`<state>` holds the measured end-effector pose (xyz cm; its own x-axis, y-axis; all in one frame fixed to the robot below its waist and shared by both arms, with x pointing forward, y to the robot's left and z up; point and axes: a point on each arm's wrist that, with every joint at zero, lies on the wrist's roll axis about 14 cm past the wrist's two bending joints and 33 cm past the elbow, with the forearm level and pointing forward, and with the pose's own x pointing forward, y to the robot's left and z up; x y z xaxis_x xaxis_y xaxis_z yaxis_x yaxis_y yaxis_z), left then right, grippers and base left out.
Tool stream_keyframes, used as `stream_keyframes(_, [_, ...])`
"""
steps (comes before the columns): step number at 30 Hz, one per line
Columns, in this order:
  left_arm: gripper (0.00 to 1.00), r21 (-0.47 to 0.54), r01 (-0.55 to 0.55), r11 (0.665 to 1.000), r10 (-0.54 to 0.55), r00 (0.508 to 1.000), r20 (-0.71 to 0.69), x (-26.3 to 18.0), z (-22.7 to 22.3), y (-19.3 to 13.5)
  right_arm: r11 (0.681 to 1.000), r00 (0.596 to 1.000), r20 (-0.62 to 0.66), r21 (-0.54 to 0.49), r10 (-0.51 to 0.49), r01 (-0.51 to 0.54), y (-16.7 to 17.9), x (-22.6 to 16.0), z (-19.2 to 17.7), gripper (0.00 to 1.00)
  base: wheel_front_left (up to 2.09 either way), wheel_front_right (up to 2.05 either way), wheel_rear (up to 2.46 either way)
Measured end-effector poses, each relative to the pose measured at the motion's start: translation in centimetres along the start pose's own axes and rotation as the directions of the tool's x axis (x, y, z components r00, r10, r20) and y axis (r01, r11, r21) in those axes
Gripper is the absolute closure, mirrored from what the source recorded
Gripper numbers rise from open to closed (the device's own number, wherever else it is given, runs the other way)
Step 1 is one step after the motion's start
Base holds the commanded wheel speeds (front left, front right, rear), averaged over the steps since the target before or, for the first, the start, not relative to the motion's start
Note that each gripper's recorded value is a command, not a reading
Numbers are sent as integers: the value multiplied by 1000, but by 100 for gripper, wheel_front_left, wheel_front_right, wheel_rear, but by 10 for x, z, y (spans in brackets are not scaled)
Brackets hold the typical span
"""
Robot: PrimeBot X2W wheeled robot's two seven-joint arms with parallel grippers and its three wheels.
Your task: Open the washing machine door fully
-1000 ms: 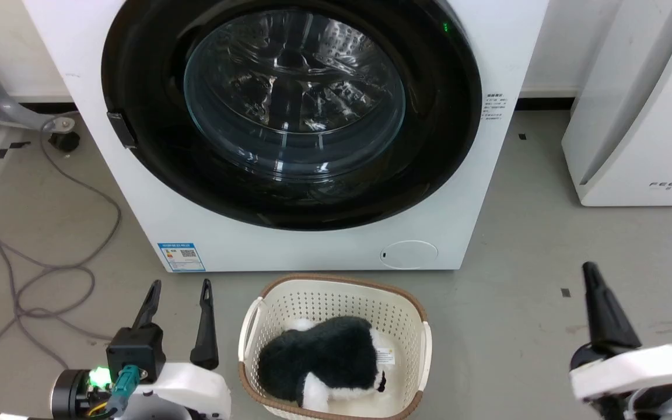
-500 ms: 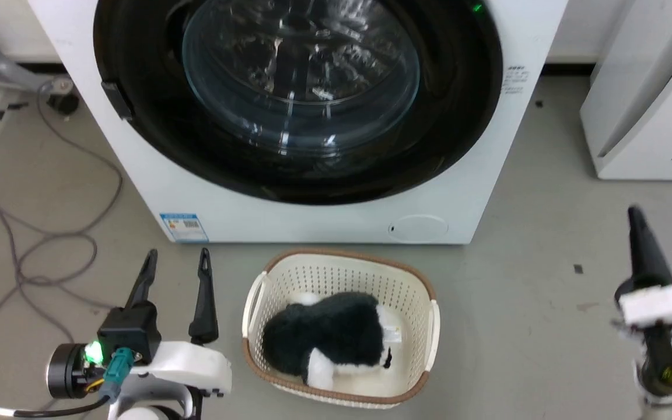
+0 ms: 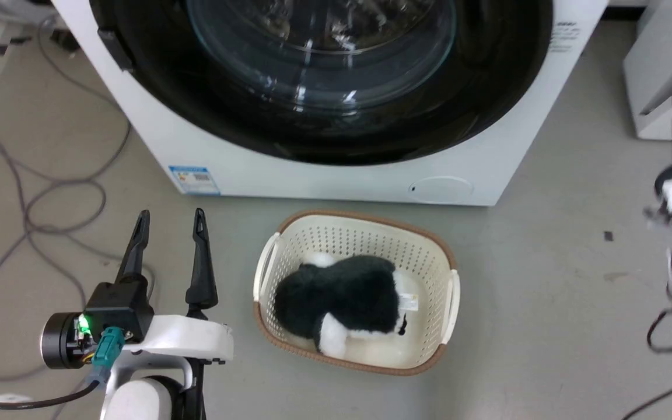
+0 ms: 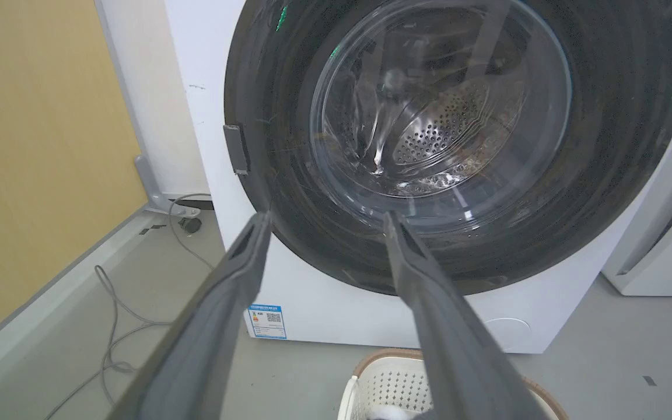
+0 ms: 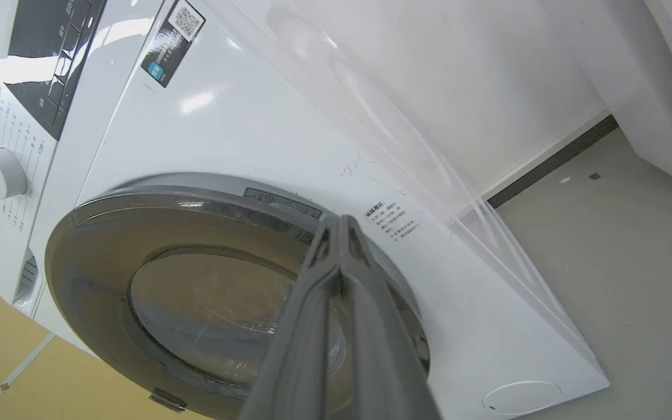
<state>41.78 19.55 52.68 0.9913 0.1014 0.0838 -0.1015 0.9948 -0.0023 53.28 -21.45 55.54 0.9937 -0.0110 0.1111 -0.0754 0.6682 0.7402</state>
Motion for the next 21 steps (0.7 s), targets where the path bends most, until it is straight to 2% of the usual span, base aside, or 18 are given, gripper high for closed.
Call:
stream_keyframes(9, [0,-3,-32,999,32,999,1,10,-7,7,998,998,-18,42,53,-52,19,53,-9,100,0,0,0])
stream_keyframes(14, [0,-4,-52,999,52,999,2,15,-10,11,997,995,-61,20,74,-73,26,77,-21,100,0,0,0])
stream_keyframes(21, [0,-13,-75,997,75,997,2,22,-16,16,996,989,-122,42,83,-79,31,105,-39,100,0,0,0])
